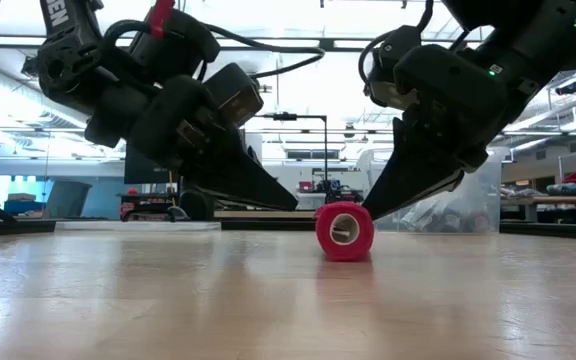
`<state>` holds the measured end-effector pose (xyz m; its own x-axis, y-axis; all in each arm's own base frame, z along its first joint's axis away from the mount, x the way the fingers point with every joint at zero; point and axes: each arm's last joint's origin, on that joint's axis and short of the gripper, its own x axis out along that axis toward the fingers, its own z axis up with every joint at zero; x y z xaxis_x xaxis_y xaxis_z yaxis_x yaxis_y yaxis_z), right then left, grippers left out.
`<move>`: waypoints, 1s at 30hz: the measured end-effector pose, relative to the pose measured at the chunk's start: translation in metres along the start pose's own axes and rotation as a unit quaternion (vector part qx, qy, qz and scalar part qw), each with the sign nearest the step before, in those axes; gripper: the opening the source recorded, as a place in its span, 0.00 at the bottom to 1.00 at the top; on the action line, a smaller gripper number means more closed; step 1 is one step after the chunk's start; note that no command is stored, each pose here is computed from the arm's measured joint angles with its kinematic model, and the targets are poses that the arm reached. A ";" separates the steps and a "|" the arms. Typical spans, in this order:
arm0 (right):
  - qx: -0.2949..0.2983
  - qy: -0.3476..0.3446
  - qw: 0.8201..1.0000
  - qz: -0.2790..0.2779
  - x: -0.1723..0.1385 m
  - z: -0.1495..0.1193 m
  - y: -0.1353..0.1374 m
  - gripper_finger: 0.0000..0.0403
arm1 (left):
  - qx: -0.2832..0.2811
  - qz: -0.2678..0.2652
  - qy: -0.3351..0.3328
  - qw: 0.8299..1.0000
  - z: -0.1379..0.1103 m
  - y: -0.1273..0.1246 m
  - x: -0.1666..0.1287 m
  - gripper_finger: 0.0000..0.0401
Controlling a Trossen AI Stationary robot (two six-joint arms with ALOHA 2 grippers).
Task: Roll bandage
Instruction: Roll the red bandage
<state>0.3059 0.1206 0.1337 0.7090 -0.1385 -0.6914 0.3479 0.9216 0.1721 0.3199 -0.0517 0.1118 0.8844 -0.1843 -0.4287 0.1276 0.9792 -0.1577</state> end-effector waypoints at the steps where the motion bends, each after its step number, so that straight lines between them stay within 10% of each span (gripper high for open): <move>1: -0.003 -0.001 1.000 0.000 0.000 0.001 -0.001 0.01 | 0.002 0.006 -0.003 1.000 0.001 0.002 0.000 0.17; 30: -0.028 0.000 1.000 0.001 0.007 0.009 -0.010 0.00 | 0.012 0.055 0.005 0.998 -0.004 0.025 0.017 0.00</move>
<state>0.3124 0.1069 0.1335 0.7094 -0.1366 -0.6914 0.3114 0.9408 0.1337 0.3361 -0.0306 0.0969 0.8891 -0.0755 -0.4514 0.0400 0.9954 -0.0875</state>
